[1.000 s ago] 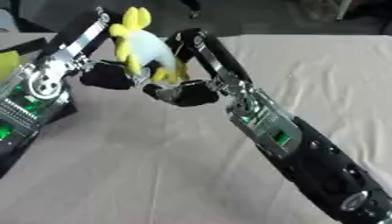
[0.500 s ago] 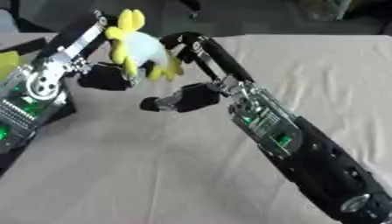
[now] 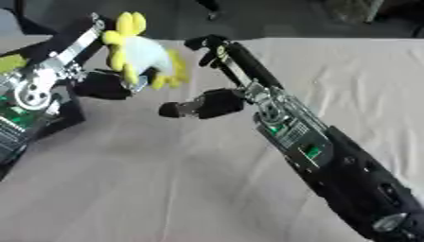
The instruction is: Pick up the objects with one hand, pass them to the other hand, and then place them into the box on the other side of the table.
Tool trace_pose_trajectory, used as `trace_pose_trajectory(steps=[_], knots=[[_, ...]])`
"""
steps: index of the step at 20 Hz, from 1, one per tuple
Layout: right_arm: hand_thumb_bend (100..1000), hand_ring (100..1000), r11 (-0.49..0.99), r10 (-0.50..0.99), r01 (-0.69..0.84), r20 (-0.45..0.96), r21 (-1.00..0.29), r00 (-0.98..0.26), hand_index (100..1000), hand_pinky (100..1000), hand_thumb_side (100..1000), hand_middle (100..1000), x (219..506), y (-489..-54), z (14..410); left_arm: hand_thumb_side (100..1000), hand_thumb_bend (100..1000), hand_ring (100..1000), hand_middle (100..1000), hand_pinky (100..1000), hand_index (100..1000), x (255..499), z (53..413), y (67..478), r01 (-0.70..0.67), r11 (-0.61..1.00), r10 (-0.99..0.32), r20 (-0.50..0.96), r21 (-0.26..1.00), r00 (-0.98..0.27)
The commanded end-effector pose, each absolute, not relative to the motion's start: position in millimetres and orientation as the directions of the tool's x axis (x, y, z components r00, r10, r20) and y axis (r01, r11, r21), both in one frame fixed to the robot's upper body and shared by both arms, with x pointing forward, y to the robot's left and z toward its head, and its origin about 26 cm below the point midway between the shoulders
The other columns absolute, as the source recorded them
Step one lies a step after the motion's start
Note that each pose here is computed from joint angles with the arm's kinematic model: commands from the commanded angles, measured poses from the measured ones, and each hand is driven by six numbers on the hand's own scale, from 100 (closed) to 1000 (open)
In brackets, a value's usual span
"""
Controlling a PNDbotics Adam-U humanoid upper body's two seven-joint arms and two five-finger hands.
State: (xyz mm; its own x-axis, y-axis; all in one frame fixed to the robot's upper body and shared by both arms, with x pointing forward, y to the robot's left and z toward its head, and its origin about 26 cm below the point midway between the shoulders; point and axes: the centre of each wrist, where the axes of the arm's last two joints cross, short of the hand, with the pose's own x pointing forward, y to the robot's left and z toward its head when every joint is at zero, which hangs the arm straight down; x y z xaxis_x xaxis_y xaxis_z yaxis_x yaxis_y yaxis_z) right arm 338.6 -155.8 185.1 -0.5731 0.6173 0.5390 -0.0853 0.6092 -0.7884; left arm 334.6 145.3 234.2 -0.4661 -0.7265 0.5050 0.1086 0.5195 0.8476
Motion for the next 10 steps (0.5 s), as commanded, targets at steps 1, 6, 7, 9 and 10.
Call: trace_pose_trajectory(steps=[1,6,7,9,10], knots=[[832,698,0.609,0.632,-0.040,0.515,-0.793,-0.579,845,712,514,797,337,-163,197,100,227,359,185,750,379,332,248,170,0.019,0.532,-0.756,0.485,0.846,-0.440],[762,678,0.628,0.633,-0.035,0.536,-0.778,-0.559,829,698,458,783,336,-167,197,100,235,359,183,751,376,333,247,204,-0.086,0.558,-0.791,0.497,0.826,-0.358],[757,674,0.633,0.633,-0.031,0.541,-0.773,-0.555,825,695,454,780,335,-168,197,100,235,360,183,750,376,334,248,211,-0.113,0.560,-0.798,0.499,0.821,-0.338],[753,666,0.647,0.629,-0.022,0.549,-0.762,-0.550,819,688,448,775,334,-170,198,100,237,361,184,750,377,335,249,224,-0.156,0.557,-0.813,0.496,0.816,-0.305],[747,653,0.659,0.624,-0.014,0.557,-0.752,-0.548,808,679,438,766,334,-172,198,100,237,361,184,750,377,337,248,230,-0.174,0.552,-0.821,0.495,0.815,-0.285]])
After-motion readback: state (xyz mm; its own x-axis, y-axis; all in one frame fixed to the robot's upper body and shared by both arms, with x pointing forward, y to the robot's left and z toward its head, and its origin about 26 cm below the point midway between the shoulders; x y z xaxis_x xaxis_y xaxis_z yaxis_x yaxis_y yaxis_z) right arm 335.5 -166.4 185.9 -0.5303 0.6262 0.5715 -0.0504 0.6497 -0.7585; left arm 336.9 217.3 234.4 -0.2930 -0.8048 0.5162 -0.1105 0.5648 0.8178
